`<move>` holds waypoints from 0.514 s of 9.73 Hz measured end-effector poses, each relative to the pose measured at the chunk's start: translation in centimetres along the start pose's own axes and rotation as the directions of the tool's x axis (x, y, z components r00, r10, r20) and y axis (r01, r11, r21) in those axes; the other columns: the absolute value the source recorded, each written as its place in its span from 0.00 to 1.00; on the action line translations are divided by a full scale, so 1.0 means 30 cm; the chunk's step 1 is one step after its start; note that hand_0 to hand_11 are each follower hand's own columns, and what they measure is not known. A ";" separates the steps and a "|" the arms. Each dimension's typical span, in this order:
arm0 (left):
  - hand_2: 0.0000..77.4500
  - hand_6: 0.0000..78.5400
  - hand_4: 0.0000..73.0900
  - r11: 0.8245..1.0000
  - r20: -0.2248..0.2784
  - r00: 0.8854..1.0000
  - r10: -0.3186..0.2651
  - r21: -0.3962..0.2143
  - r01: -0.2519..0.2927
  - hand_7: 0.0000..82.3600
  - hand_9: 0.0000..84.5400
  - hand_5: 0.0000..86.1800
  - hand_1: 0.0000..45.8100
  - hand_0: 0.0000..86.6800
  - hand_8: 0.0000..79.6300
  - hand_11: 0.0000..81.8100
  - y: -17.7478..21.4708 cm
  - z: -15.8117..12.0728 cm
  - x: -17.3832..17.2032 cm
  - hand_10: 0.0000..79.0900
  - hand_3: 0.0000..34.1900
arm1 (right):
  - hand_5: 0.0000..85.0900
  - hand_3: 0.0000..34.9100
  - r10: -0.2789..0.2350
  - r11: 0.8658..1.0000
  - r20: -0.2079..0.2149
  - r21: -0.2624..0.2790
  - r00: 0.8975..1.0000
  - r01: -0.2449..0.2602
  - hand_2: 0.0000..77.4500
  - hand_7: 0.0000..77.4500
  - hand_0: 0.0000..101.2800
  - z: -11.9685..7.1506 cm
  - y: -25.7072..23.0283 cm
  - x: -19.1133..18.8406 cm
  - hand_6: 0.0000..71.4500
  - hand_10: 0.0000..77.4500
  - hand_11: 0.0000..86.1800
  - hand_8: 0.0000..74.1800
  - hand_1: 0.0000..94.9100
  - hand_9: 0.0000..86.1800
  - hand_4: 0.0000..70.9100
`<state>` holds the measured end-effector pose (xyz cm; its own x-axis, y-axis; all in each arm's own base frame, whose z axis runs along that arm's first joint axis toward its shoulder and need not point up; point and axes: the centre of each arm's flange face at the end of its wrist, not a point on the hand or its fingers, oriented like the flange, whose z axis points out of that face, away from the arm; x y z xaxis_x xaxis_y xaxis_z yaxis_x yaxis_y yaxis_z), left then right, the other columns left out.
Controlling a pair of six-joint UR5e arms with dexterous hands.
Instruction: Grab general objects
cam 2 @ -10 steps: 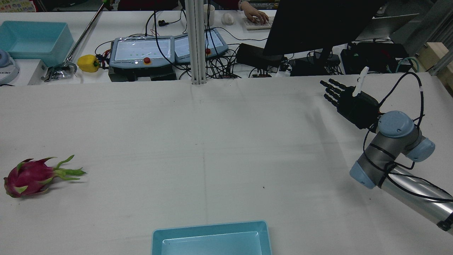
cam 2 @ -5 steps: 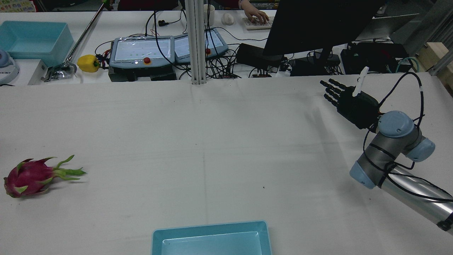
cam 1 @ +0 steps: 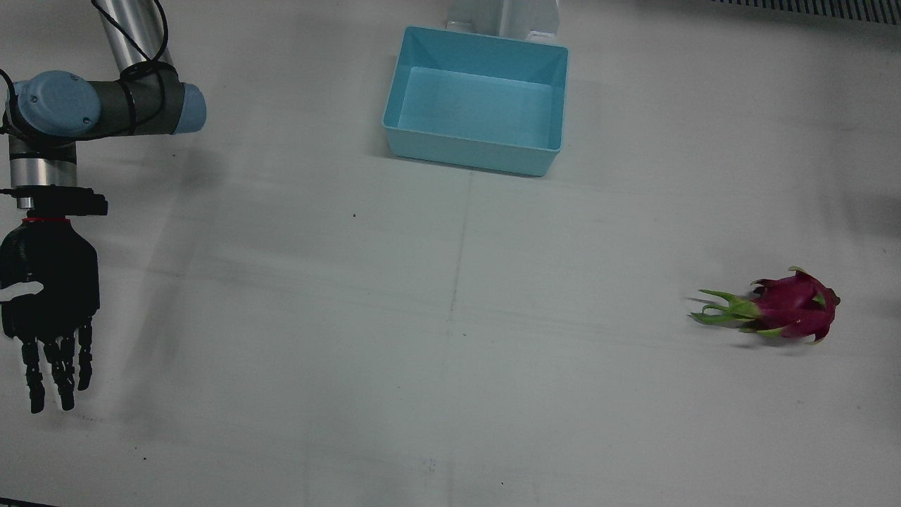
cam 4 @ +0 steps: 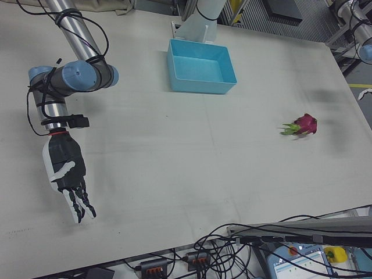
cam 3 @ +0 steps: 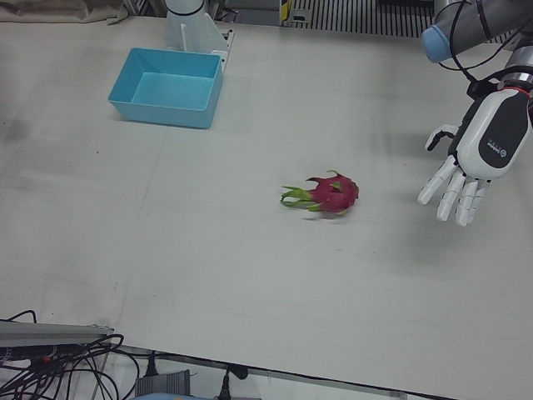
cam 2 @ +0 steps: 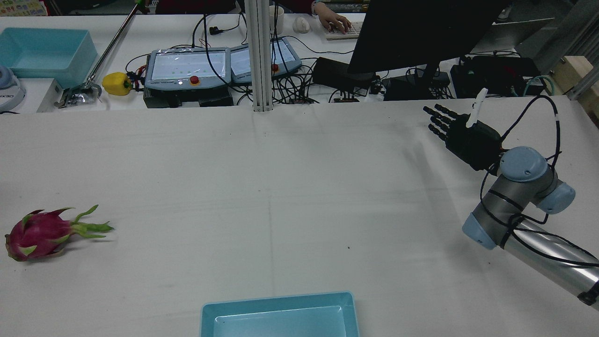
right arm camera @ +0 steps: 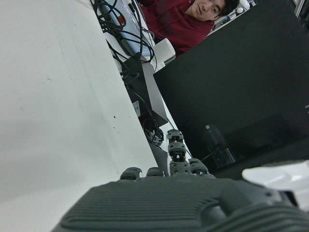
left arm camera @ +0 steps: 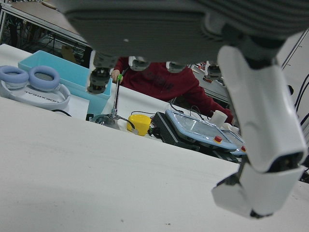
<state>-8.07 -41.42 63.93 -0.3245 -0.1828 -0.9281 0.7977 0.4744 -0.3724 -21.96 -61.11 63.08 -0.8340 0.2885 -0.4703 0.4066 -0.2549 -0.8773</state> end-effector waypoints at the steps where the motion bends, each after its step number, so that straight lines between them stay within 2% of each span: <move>1: 0.61 0.01 0.00 1.000 0.001 1.000 -0.001 0.000 0.001 0.01 0.01 0.02 0.00 0.74 0.01 0.01 -0.001 0.000 -0.001 0.28 0.64 | 0.00 0.00 0.000 1.000 0.000 0.000 1.000 0.000 0.03 0.00 0.01 0.000 0.000 0.000 0.00 0.00 0.01 0.00 0.07 0.01 0.00; 4: 0.61 0.01 0.00 1.000 0.010 1.000 0.001 -0.003 -0.001 0.02 0.01 0.02 0.00 0.73 0.01 0.01 0.003 -0.016 -0.021 0.28 0.64 | 0.00 0.00 0.000 1.000 0.000 0.000 1.000 0.000 0.03 0.00 0.01 0.000 0.000 0.000 0.00 0.00 0.01 0.00 0.07 0.01 0.00; 5: 0.77 0.01 0.00 1.000 0.018 1.000 -0.001 -0.001 0.001 0.01 0.01 0.02 0.00 0.74 0.01 0.01 0.008 -0.041 -0.049 0.28 0.64 | 0.00 0.00 0.000 1.000 0.000 0.000 1.000 0.000 0.03 0.00 0.01 0.000 0.000 0.000 0.00 0.00 0.01 0.00 0.07 0.01 0.00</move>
<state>-8.03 -39.99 65.20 -0.3159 -0.1986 -0.9278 0.7967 0.4756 -0.3730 -21.96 -61.11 63.08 -0.8339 0.2886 -0.4704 0.4068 -0.2547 -0.8773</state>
